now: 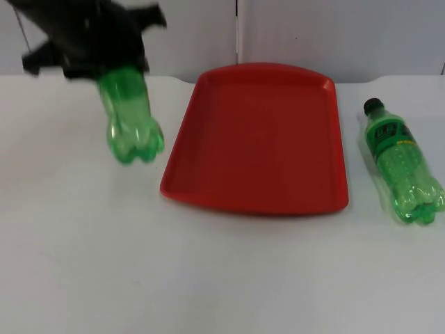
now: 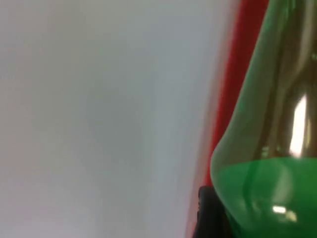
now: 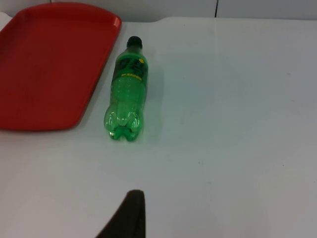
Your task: Place the bottle upright on the tray.
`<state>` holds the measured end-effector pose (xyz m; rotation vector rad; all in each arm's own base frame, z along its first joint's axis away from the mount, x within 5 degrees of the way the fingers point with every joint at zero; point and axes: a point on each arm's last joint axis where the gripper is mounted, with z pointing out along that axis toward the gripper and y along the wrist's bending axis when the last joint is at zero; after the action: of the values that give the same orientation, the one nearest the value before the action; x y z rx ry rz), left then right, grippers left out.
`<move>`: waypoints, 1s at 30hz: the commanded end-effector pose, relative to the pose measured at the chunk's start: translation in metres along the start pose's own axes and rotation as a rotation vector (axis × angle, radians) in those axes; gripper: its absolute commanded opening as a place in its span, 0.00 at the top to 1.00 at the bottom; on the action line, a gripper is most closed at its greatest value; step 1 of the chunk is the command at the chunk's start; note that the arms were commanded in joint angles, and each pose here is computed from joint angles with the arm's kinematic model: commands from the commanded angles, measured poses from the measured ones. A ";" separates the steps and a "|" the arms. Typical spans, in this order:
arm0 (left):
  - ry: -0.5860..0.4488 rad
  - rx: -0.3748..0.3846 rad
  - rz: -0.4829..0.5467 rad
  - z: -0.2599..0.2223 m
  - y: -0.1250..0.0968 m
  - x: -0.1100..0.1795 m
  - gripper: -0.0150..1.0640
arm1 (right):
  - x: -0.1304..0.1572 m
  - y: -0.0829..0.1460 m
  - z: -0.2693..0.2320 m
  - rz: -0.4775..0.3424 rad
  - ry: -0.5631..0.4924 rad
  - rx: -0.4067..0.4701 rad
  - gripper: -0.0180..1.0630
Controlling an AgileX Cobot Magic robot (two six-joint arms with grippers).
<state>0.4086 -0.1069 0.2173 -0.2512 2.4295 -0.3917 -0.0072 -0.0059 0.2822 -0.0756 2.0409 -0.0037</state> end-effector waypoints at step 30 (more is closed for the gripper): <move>-1.001 0.594 0.723 -0.020 -0.112 -0.009 0.99 | 0.001 0.000 0.001 -0.007 -0.001 0.007 0.01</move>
<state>0.4100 -0.1948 0.2920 0.4546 1.2840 -0.4723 -0.0072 -0.0059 0.2822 -0.0756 2.0409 -0.0037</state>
